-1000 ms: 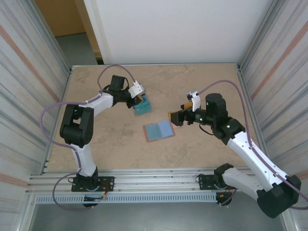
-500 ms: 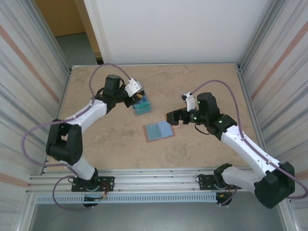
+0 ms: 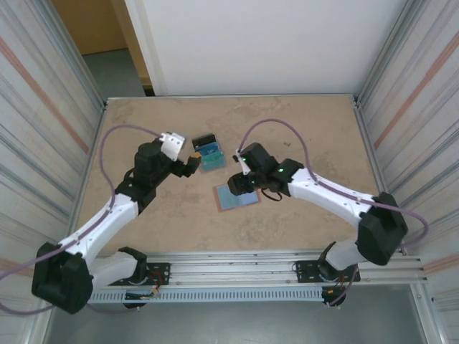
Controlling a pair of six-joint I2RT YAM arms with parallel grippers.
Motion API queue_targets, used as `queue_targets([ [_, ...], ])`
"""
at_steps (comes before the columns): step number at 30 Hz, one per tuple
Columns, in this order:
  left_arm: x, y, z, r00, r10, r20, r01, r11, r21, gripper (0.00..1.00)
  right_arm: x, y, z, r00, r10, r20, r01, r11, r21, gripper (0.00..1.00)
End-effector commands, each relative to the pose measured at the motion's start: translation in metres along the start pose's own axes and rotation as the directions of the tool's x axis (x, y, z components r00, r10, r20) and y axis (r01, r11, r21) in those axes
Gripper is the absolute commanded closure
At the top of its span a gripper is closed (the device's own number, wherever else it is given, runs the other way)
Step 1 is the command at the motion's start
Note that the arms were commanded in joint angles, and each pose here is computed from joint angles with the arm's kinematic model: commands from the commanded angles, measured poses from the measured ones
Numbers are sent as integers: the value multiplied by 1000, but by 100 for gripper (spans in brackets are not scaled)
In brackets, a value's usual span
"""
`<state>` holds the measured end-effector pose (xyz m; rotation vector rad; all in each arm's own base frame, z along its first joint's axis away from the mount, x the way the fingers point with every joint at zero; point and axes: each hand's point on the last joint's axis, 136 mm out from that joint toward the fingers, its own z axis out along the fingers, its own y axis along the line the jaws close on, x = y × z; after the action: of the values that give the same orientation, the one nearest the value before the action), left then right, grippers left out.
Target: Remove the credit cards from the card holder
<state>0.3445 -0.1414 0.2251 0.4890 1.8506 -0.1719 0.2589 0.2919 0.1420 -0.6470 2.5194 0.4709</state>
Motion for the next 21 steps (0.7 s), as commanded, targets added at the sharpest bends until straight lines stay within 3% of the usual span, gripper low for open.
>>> queue_targets([
  [1,7,33,-17,981,-188,45,193,971,-142,1,11,3,16,997,-7,-79,12,998,64,42],
  [9,41,58,-43,902,-419,104,431,875,-220,1,24,26,66,978,-32,-206,41,998,37,44],
  [21,52,53,-45,890,-451,69,455,866,-208,1,41,16,105,951,-30,-307,65,993,103,42],
])
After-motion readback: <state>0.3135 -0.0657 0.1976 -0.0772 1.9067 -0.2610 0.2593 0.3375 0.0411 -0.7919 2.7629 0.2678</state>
